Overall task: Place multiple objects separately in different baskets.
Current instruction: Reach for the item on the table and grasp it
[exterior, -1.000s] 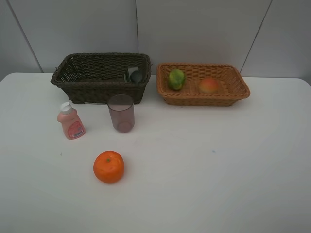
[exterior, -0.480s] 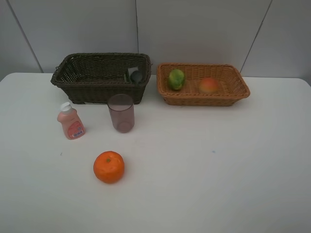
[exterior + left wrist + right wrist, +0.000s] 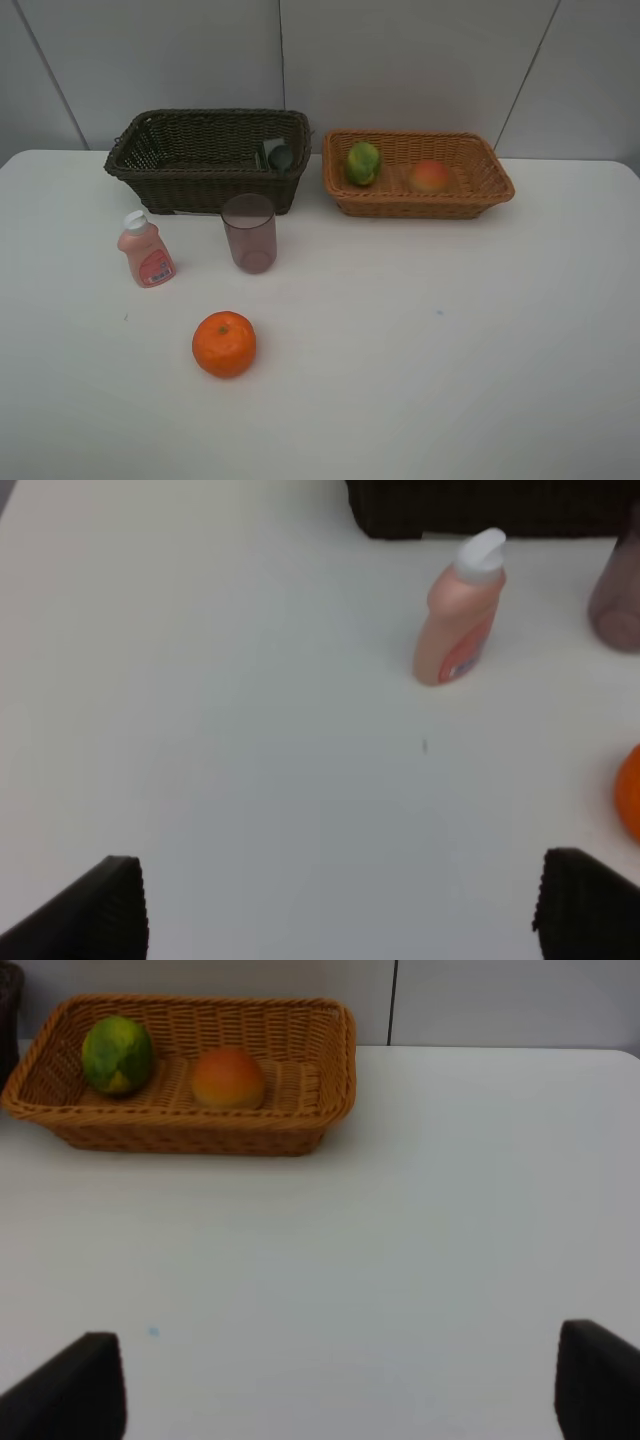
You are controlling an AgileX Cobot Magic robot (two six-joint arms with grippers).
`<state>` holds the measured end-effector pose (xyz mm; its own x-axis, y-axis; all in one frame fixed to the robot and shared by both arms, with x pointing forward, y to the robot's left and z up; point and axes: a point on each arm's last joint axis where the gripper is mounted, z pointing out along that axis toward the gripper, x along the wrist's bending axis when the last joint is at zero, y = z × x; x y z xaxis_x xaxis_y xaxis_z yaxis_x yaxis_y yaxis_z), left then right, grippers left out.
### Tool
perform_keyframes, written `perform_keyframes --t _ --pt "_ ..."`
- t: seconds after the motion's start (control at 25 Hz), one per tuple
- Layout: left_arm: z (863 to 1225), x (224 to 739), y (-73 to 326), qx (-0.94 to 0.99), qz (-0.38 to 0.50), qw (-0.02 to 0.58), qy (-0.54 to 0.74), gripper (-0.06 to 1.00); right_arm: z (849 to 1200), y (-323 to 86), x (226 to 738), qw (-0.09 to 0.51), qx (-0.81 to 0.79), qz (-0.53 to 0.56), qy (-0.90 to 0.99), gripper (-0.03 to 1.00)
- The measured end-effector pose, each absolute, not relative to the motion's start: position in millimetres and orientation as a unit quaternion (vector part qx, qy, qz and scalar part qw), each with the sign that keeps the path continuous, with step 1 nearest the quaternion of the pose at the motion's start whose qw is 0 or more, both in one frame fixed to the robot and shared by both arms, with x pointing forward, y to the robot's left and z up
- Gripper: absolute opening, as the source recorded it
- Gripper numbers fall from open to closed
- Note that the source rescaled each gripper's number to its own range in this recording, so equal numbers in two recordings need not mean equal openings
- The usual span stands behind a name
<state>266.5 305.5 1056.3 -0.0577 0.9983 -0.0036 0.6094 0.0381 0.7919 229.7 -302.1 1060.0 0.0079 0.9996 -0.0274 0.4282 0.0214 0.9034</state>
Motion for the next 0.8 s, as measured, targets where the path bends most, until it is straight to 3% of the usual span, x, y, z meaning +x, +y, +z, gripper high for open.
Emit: perform_keyframes --t 0.44,0.6,0.8 --pt "1075 367 295 0.707 0.201 0.196 0.649 1.00 1060 -302 230 0.388 0.595 0.368 0.600 0.87" --pt "1077 418 280 0.749 0.165 0.166 0.620 1.00 1060 -302 230 0.388 0.595 0.368 0.600 0.87" --pt "1063 475 233 0.808 0.128 0.142 0.557 1.00 1060 -302 230 0.388 0.594 0.369 0.600 0.87"
